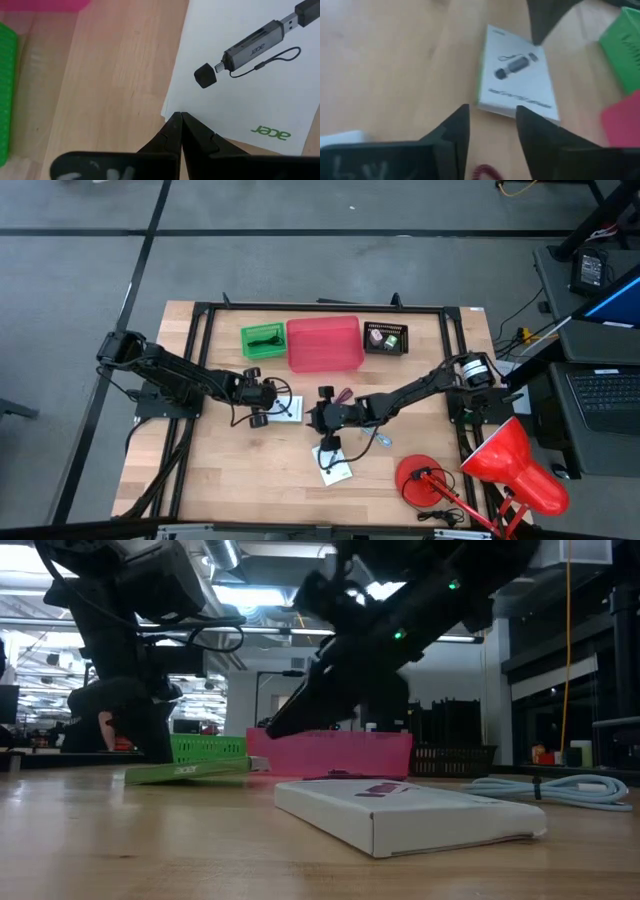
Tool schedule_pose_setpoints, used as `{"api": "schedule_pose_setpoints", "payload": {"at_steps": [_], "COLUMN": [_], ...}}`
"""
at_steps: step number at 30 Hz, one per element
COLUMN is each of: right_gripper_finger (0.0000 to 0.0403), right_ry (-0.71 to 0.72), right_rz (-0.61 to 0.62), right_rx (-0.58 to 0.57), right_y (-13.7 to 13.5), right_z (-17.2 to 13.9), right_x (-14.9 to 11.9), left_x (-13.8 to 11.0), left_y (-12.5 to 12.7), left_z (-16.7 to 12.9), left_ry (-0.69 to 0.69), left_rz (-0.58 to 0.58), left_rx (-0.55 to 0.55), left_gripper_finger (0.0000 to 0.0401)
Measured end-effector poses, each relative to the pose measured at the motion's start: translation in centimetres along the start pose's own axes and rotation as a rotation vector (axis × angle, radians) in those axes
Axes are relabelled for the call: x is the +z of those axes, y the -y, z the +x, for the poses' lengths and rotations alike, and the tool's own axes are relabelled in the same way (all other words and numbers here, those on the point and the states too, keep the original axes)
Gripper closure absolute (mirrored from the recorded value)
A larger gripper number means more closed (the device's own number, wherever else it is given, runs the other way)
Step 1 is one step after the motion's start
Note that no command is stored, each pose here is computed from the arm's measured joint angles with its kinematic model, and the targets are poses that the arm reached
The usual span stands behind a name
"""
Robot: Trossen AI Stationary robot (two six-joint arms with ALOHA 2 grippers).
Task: Pick and place items into bin
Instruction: Put the top white card reader box into the red bin
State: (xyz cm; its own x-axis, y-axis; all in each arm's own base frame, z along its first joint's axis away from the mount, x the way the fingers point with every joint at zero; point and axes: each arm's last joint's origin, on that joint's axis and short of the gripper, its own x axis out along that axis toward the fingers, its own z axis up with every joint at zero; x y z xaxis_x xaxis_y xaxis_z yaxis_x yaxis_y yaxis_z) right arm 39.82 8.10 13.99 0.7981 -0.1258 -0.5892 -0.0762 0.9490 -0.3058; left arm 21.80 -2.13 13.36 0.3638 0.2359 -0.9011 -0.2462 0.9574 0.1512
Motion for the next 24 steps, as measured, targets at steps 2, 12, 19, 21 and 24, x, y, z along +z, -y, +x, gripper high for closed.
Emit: {"api": "schedule_pose_setpoints", "payload": {"at_steps": [2,12,19,21,24], "right_gripper_finger": [0.0242,0.0201,0.0202,0.0202,0.0203], "right_ry": [-0.038,-0.186,-0.191,-0.189,-0.183], "right_rz": [-0.046,-0.229,-0.293,-0.305,-0.307], "right_rx": [-0.044,-0.079,-0.15,-0.15,-0.153], "right_y": [-0.1,-1.0,-1.1,-1.1,-1.0], "right_z": [0.6,3.4,4.3,4.3,4.3], "right_x": [0.3,0.2,0.8,0.9,1.1], "left_x": [0.0,0.0,0.0,0.0,0.0], "left_y": [0.0,0.0,0.0,0.0,0.0], "left_z": [0.0,0.0,0.0,0.0,0.0], "left_ry": [-0.001,-0.001,-0.002,-0.001,-0.001], "left_rz": [0.0,0.0,0.001,0.001,0.001], "left_rx": [-0.001,-0.009,-0.012,-0.012,-0.013], "left_gripper_finger": [0.0398,0.0398,0.0398,0.0398,0.0398]}}
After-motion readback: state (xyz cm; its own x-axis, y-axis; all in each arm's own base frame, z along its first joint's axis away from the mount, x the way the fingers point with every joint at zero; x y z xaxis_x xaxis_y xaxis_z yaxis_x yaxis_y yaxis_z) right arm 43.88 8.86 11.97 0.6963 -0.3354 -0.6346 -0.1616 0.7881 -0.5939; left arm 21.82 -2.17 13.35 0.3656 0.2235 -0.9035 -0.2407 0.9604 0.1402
